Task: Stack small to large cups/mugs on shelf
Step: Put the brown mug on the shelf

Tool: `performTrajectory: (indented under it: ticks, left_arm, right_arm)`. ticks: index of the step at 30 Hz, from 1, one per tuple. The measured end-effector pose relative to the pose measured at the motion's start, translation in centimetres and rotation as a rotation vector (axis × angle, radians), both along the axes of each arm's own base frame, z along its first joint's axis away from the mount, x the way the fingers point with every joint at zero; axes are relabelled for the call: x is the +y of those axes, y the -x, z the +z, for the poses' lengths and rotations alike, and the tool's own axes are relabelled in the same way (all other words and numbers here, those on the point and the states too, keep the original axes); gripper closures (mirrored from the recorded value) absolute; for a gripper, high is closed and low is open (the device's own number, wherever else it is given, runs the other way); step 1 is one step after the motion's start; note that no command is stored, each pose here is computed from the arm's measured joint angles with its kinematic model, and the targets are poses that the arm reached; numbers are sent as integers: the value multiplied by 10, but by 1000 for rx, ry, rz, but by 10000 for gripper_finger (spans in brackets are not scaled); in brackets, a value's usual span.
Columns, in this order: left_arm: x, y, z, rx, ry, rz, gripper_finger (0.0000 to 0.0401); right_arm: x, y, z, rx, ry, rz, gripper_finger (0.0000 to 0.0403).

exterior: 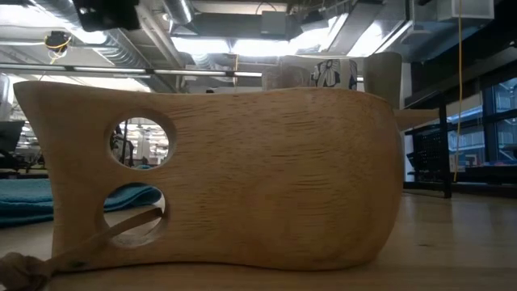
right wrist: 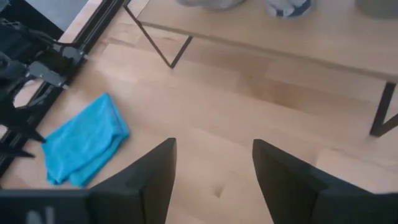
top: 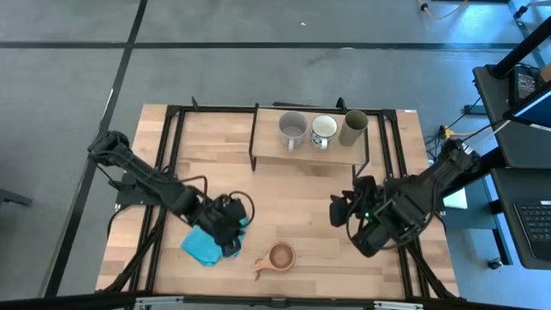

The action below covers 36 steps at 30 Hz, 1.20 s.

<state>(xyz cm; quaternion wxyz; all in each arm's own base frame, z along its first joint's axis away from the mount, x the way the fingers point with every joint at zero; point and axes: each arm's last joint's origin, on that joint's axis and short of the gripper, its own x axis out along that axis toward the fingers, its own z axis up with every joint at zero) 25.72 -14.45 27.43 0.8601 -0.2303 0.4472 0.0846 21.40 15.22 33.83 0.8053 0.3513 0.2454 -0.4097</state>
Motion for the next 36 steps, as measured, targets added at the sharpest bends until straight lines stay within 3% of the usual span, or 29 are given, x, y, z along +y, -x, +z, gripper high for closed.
performTrajectory:
  ticks: [13,18,27,36]
  left_arm:
    - [-49,-19,-26,-81,94,-144,298]
    - [-63,-33,-41,-110,195,-79,298]
    - [-70,-43,-77,-13,230,54,298]
    - [-82,-43,-80,-76,248,68,298]
  right_arm:
    - [19,-14,-26,56,-58,-63,190]
    - [26,-13,-28,64,-54,-22,190]
    - [33,-5,-26,81,-33,47,190]
    - [34,-3,-26,90,-19,55,190]
